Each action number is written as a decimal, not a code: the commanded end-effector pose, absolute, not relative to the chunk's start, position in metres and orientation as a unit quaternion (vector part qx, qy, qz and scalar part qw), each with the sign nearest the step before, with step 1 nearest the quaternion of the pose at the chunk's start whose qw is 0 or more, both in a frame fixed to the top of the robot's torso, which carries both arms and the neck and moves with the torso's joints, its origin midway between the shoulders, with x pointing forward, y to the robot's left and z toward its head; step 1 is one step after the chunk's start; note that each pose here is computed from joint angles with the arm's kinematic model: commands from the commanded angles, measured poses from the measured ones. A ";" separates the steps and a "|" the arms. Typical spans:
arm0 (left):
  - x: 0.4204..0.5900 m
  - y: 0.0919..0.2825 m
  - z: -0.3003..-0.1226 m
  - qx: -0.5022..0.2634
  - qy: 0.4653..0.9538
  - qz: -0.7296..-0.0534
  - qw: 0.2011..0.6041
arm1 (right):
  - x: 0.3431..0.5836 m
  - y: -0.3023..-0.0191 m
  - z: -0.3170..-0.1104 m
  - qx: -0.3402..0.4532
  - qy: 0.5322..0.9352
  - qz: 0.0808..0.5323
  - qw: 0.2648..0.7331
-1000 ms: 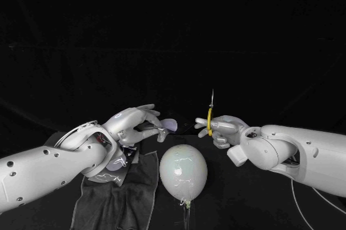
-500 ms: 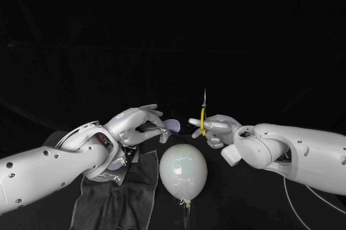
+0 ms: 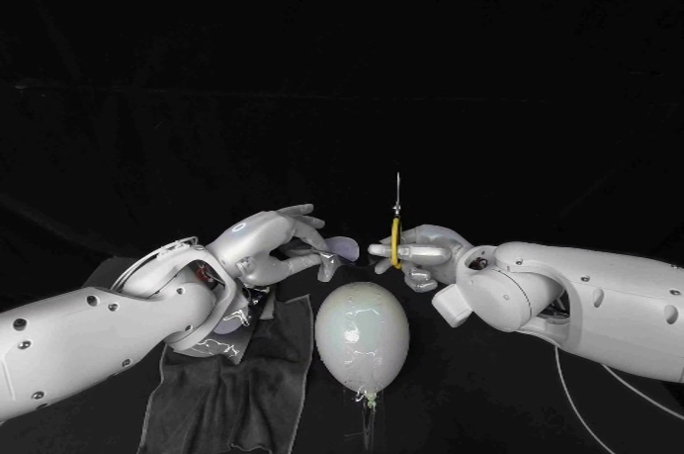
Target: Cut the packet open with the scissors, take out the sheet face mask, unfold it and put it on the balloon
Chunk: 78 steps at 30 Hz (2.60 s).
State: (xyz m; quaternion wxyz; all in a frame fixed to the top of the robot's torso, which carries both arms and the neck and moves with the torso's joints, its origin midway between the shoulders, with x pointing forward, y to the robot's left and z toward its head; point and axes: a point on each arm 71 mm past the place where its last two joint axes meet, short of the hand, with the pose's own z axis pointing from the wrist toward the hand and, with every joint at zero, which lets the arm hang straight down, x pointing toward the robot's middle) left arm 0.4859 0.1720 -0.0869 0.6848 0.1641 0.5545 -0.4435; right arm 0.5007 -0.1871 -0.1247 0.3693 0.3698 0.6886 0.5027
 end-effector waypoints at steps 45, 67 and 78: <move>0.504 0.204 -0.091 -0.041 0.606 -0.457 0.650 | 0.495 -0.197 -0.113 0.364 0.625 0.497 0.479; 0.552 0.192 -0.162 -0.391 0.689 -0.481 0.376 | 0.492 -0.180 -0.110 0.326 0.622 0.518 0.489; 0.554 0.192 -0.165 -0.420 0.676 -0.504 0.335 | 0.501 -0.168 -0.106 0.318 0.611 0.525 0.501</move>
